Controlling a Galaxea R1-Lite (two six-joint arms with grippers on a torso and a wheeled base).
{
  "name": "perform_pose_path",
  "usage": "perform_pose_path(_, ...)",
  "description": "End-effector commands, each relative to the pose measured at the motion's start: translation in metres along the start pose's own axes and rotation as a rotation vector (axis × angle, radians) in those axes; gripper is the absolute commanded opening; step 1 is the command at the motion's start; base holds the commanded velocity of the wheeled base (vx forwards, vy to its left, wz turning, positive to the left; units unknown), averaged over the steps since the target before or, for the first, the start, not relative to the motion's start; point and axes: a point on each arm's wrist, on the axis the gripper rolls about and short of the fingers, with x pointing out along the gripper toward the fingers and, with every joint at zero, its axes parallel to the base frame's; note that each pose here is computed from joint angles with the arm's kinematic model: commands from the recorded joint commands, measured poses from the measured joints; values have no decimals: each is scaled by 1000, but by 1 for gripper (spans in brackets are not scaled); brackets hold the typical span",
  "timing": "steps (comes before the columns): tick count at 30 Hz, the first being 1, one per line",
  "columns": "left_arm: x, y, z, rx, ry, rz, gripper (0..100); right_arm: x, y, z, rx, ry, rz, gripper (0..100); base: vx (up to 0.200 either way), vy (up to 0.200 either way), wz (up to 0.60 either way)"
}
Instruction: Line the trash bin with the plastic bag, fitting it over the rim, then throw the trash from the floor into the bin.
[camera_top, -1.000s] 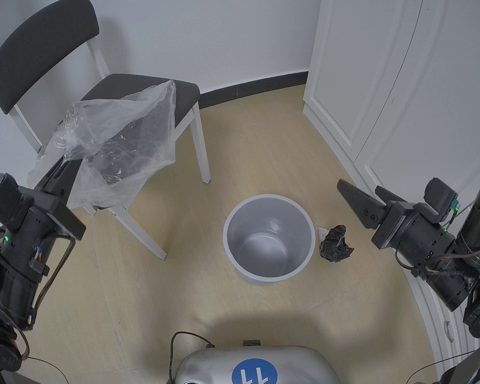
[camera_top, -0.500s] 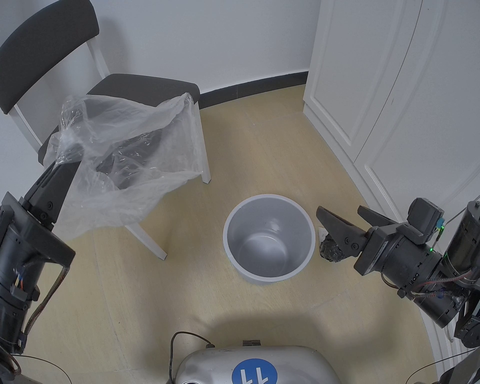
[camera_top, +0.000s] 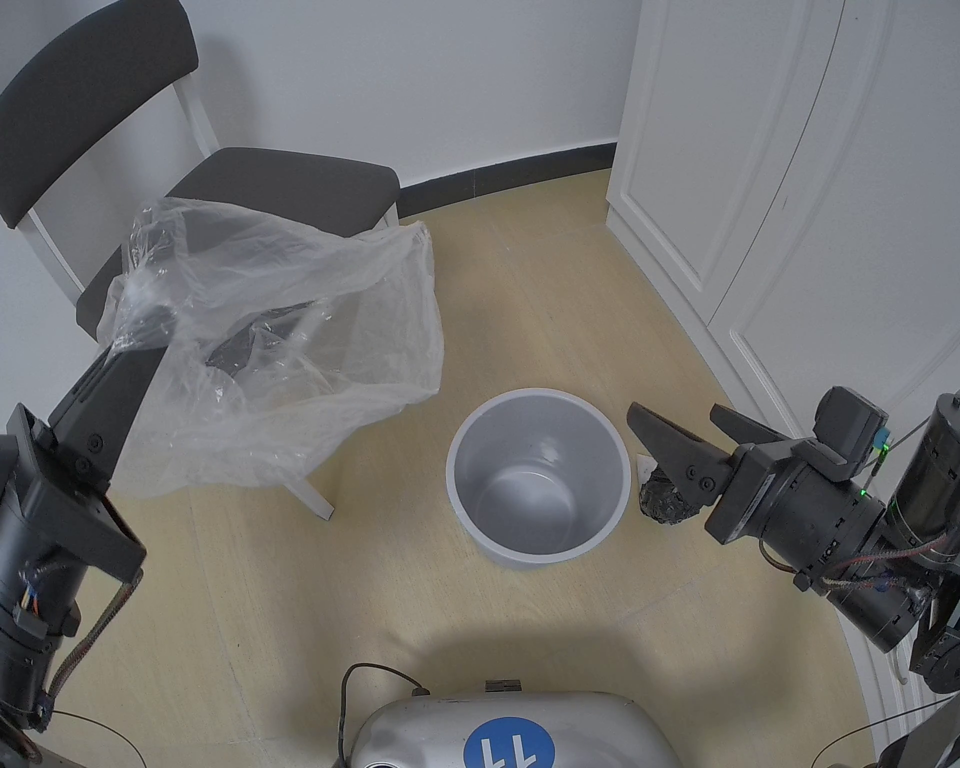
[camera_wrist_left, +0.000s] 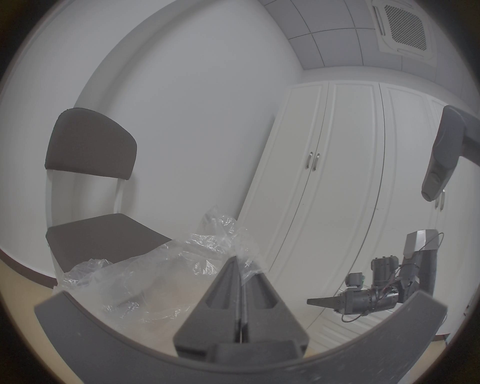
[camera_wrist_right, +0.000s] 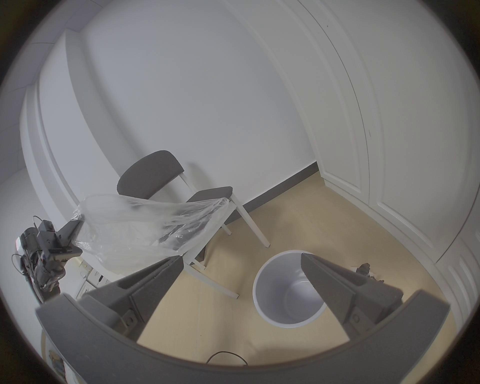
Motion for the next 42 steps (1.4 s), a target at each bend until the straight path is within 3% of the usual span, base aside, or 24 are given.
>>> perform_pose_path(1, -3, -3, -1, -12, 7, -24, 0, 1, 1, 2, 3, -6, 3, 100, 0, 0, 0)
perform_pose_path(13, -4, -9, 11, -126, -42, -70, 0, 5, 0, -7, 14, 66, 8, 100, 0, 0, 0)
perform_pose_path(29, -6, -13, 16, -190, -54, -106, 0, 10, -7, -15, 0, 126, -5, 100, 0, 0, 0)
perform_pose_path(35, -8, -14, 18, -208, -61, -116, 0, 20, -21, -17, -5, 133, -58, 100, 0, 0, 0)
perform_pose_path(42, -8, -14, 20, -224, -66, -119, 0, 38, -36, -19, 59, 145, -94, 100, 0, 0, 0)
